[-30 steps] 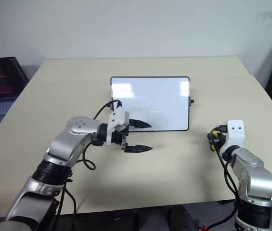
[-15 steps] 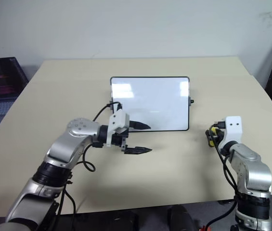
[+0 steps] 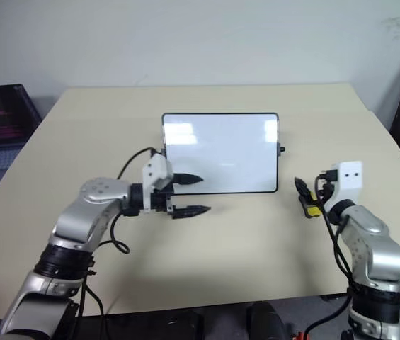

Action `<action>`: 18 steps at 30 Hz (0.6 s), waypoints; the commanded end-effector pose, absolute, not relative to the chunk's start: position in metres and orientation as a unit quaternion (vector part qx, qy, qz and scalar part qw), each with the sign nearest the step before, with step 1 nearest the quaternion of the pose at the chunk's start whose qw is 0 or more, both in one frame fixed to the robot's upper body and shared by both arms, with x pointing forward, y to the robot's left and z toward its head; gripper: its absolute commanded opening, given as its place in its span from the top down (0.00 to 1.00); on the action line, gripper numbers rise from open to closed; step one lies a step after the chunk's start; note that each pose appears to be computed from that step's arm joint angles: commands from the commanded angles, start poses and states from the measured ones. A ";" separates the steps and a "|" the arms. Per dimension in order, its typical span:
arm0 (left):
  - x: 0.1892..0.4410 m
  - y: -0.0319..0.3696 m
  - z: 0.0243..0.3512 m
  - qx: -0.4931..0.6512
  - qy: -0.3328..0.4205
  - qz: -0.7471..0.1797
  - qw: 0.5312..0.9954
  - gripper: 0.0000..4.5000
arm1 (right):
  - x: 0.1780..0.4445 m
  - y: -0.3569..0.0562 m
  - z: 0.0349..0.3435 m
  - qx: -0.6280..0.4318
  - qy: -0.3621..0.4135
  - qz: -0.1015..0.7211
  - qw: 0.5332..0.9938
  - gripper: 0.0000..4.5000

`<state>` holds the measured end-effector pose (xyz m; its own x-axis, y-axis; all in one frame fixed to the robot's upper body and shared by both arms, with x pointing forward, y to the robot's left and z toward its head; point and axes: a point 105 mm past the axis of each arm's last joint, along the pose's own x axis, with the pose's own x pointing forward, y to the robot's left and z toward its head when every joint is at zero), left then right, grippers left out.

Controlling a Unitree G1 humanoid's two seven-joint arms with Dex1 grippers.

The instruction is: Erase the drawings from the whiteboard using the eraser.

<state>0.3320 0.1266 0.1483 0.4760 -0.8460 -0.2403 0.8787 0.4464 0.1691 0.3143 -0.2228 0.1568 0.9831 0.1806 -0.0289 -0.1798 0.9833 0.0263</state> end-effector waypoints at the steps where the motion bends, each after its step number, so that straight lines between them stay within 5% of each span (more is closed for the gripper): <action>1: 0.329 0.130 0.158 0.115 0.033 -0.467 0.876 0.00 | 0.293 -0.236 0.168 0.000 -0.037 0.057 0.998 0.01; 7: 0.330 0.144 0.147 0.059 0.004 -0.346 0.936 0.00 | 0.265 -0.227 0.131 -0.013 -0.048 0.027 0.998 0.01; 18: 0.327 0.161 0.133 0.026 -0.009 -0.218 0.975 0.00 | 0.226 -0.226 0.097 0.036 -0.027 0.029 0.999 0.01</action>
<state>0.3273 0.1558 0.1135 0.8848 -0.4611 -0.0679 0.4631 0.8862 0.0166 0.2244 -0.2241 0.0810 0.9986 0.0506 -0.0139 -0.0492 0.9947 0.0901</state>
